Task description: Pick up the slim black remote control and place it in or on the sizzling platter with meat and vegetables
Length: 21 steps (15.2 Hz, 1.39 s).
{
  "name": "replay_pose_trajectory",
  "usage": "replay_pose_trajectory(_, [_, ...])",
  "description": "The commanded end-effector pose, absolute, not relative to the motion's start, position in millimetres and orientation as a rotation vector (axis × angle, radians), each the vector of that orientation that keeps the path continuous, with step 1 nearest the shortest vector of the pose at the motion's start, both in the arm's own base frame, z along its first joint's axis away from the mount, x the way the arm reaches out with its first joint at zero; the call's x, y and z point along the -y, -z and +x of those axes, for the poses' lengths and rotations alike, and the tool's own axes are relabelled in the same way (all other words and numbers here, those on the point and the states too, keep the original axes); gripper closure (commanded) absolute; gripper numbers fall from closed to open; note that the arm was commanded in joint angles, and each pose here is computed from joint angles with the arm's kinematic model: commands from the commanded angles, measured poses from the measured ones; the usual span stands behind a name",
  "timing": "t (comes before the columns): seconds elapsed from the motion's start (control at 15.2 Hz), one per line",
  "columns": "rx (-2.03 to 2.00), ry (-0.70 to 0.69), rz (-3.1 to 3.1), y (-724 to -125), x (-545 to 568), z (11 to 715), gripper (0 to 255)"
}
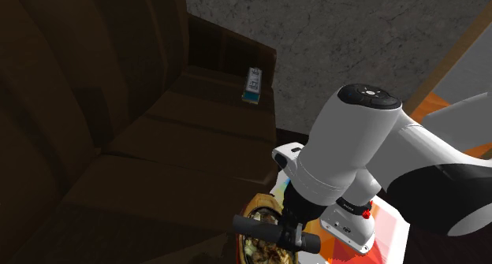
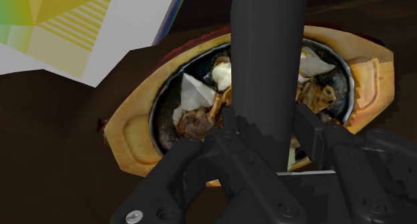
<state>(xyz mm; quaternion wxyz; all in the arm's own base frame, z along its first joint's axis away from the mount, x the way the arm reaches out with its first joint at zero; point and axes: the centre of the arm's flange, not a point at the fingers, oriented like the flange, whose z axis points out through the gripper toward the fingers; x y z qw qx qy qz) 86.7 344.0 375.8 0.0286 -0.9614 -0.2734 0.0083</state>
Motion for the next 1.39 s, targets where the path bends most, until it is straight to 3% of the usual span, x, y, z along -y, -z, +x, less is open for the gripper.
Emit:
replay_pose_trajectory(0.0, [0.844, -0.025, -2.966, -375.3, -343.9, 86.7, 255])
replay_pose_trajectory(0.2, [0.844, -0.025, -2.966, -375.3, -343.9, 86.7, 255])
replay_pose_trajectory(0.26, [0.844, -0.025, -2.966, -375.3, -343.9, 86.7, 0])
replay_pose_trajectory(0.59, [0.844, -0.025, -2.966, -375.3, -343.9, 86.7, 0])
replay_pose_trajectory(0.86, [0.844, -0.025, -2.966, -425.2, -341.4, 88.3, 0])
replay_pose_trajectory(1.32, [0.844, -0.025, -2.966, -425.2, -341.4, 88.3, 0])
